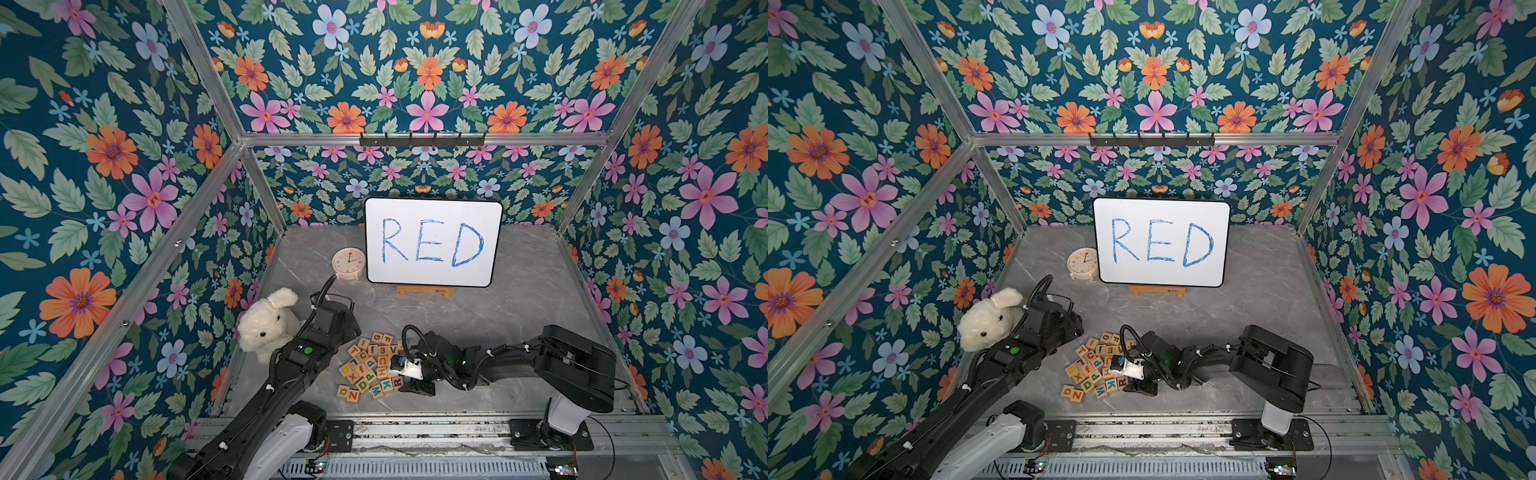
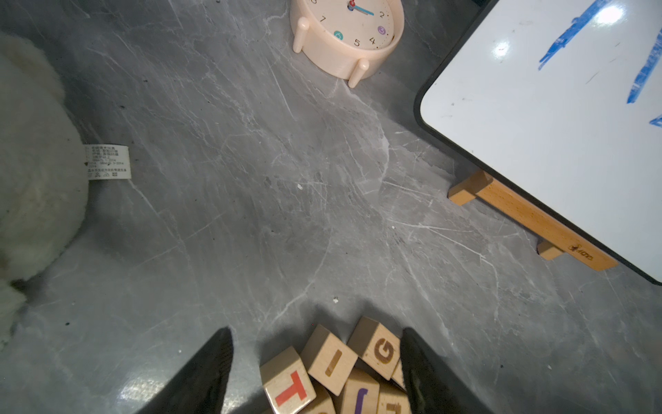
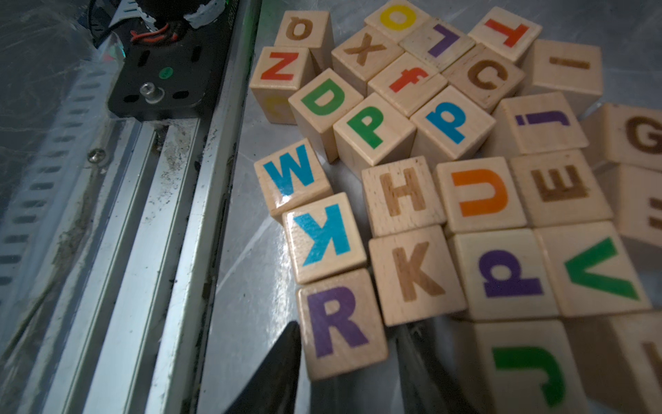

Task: Assemble the uppercase word "red" with letter blocks
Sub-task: Pick up the letter block from the center of the board.

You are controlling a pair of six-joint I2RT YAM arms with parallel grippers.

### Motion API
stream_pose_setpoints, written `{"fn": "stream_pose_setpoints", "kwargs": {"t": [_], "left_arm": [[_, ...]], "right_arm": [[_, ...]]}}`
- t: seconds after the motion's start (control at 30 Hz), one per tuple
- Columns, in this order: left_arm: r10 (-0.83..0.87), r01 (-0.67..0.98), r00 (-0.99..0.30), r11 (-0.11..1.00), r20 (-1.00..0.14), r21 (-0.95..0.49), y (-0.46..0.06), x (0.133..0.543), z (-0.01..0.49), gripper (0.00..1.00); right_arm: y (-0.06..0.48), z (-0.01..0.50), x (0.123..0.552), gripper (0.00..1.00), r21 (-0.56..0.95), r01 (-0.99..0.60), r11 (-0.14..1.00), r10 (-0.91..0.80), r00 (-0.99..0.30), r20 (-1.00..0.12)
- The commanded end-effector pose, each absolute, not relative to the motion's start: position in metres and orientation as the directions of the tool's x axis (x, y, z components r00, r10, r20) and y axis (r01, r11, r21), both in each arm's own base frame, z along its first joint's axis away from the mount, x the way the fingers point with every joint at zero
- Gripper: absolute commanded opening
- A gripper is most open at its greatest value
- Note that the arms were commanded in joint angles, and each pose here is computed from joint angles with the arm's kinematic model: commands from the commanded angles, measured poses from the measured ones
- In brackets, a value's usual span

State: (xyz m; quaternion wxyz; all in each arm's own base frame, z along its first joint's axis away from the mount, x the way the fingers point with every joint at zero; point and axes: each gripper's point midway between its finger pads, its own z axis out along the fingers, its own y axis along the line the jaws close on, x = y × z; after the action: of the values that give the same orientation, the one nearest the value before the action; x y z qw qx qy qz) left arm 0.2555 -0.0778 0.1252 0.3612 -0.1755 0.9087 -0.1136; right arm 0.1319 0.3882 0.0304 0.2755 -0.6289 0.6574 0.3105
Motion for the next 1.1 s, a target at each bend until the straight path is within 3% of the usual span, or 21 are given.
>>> {"fn": "stream_pose_setpoints", "kwargs": {"t": [0.0, 0.3, 0.57, 0.63, 0.77, 1.07], "left_arm": [[-0.404, -0.257, -0.675, 0.913, -0.618, -0.317, -0.074, 0.255, 0.124, 0.76], [-0.398, -0.253, -0.676, 0.916, -0.620, -0.311, -0.073, 0.255, 0.124, 0.76], [-0.395, -0.252, -0.677, 0.917, -0.621, -0.309, -0.073, 0.255, 0.124, 0.76], [-0.397, -0.252, -0.675, 0.916, -0.622, -0.310, -0.073, 0.255, 0.125, 0.76], [-0.391, -0.250, -0.678, 0.919, -0.622, -0.305, -0.073, 0.255, 0.124, 0.76], [-0.360, -0.194, -0.688, 0.928, -0.630, -0.319, -0.082, 0.260, 0.137, 0.76]], "right_arm": [[0.395, 0.034, 0.133, 0.48, 0.044, -0.999, 0.000, -0.643, -0.034, -0.765], [0.398, 0.031, 0.132, 0.45, 0.043, -0.999, -0.006, -0.646, -0.029, -0.763], [0.399, 0.030, 0.129, 0.39, 0.038, -0.999, -0.016, -0.648, -0.018, -0.761], [0.398, 0.031, 0.128, 0.32, 0.036, -0.999, -0.018, -0.651, -0.016, -0.759], [0.396, 0.033, 0.127, 0.31, 0.033, -0.999, -0.018, -0.653, -0.013, -0.757], [0.364, 0.079, 0.119, 0.30, -0.021, -1.000, 0.019, -0.644, 0.004, -0.765]]}}
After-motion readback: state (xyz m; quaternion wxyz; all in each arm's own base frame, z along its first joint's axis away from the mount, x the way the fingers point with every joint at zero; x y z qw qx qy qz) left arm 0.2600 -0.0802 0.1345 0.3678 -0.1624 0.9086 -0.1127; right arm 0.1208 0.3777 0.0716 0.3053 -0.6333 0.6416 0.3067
